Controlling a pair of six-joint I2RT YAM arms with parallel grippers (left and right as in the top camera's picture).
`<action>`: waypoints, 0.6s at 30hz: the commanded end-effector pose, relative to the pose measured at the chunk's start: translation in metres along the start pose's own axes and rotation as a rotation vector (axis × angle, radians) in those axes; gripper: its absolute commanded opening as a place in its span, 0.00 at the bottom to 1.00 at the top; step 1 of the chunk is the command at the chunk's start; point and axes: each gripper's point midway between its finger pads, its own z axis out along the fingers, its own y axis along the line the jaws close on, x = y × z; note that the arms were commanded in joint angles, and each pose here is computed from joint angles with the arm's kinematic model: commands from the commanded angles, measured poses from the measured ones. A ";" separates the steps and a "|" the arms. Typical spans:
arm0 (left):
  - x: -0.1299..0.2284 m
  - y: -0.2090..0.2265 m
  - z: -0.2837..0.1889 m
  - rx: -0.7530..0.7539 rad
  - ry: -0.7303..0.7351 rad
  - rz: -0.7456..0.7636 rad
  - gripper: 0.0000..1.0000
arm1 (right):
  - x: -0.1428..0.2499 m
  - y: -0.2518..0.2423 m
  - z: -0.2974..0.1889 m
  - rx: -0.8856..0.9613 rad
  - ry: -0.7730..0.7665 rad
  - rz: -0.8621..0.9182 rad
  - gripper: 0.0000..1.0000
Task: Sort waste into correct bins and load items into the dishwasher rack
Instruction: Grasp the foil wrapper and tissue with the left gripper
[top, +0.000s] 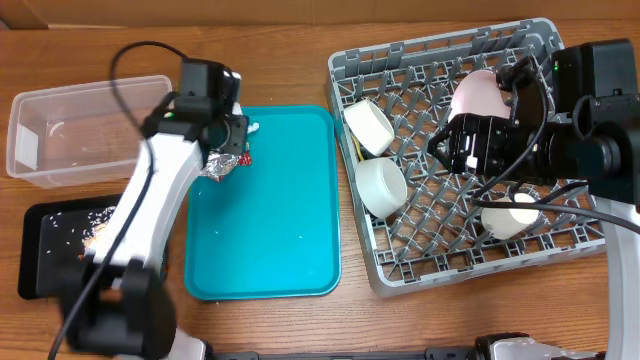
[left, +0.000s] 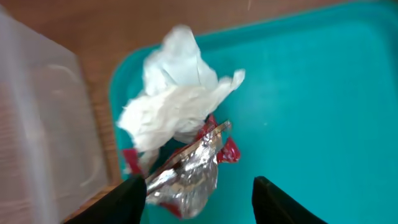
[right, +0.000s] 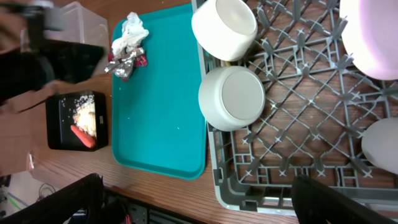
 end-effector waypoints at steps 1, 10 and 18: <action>0.021 -0.009 0.044 0.021 0.098 0.067 0.58 | 0.000 -0.001 -0.001 0.012 -0.005 -0.012 1.00; 0.031 -0.007 0.090 -0.008 0.137 0.100 0.61 | 0.000 -0.001 -0.001 0.013 -0.003 -0.012 1.00; 0.062 -0.014 0.114 0.020 0.249 0.107 0.29 | 0.001 -0.001 -0.001 0.013 -0.002 -0.015 1.00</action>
